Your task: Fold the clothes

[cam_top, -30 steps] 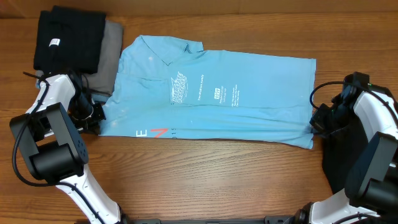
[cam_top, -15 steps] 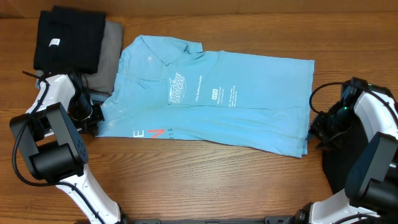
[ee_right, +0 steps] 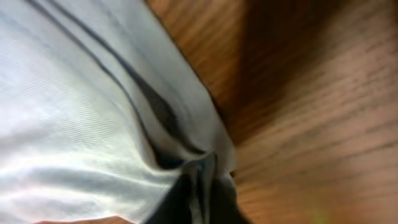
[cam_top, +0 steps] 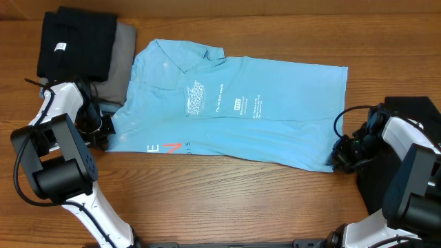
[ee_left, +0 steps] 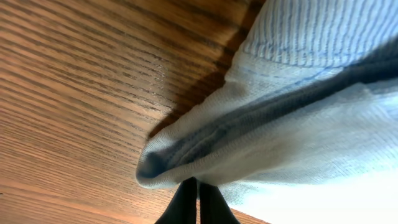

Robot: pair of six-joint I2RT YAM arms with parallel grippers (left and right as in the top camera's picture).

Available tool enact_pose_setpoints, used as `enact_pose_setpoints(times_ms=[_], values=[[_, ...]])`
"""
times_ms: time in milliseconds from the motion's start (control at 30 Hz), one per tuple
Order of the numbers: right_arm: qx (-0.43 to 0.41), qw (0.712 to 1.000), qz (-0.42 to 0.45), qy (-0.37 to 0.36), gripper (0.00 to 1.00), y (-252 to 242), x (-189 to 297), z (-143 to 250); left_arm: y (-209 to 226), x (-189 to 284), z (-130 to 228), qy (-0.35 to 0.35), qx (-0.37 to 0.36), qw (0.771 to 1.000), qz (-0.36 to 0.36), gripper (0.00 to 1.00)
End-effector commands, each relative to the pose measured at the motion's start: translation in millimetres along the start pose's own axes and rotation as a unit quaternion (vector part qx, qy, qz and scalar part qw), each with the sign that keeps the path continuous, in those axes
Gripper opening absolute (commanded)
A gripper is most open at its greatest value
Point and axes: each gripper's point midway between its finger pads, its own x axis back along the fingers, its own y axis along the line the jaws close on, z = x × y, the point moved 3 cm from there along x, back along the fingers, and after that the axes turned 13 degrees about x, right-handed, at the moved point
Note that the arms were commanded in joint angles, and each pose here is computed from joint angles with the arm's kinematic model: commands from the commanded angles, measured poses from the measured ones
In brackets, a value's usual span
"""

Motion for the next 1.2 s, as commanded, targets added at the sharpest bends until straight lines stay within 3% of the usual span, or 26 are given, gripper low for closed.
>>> enact_pose_setpoints(times_ms=[0,267,500,667,733,800,933,1167], values=[[-0.006,1.000,-0.010,-0.023,0.04,5.5,12.6,-13.6,10.8,-3.8,-4.1,-0.003,0.010,1.000,-0.025,0.04],[0.040,0.996,-0.004,-0.081,0.04,20.9,55.6,-44.7,14.4,5.6,-4.9,-0.002,0.009,0.999,-0.035,0.04],[0.030,0.995,0.068,-0.061,0.04,-0.7,55.1,-35.7,21.1,9.9,-4.8,-0.002,0.012,0.998,-0.057,0.04],[0.025,0.996,0.071,-0.041,0.06,-5.0,46.4,-26.3,22.4,10.1,-3.3,0.001,0.011,0.998,-0.061,0.06],[0.024,0.997,0.071,-0.038,0.14,-5.9,44.1,-24.7,22.1,10.0,-2.9,0.002,0.011,0.998,-0.060,0.10],[0.025,0.997,0.068,-0.039,0.17,-5.2,44.2,-25.4,21.0,9.9,-2.9,0.002,0.011,0.998,-0.056,0.21],[0.026,0.997,0.060,-0.043,0.42,-2.6,44.4,-27.0,16.1,9.7,-1.4,0.007,0.010,0.999,-0.041,0.36],[0.042,0.997,0.025,-0.065,0.51,13.8,62.5,-32.7,14.0,33.2,-1.6,0.015,0.010,0.999,-0.027,0.30]])
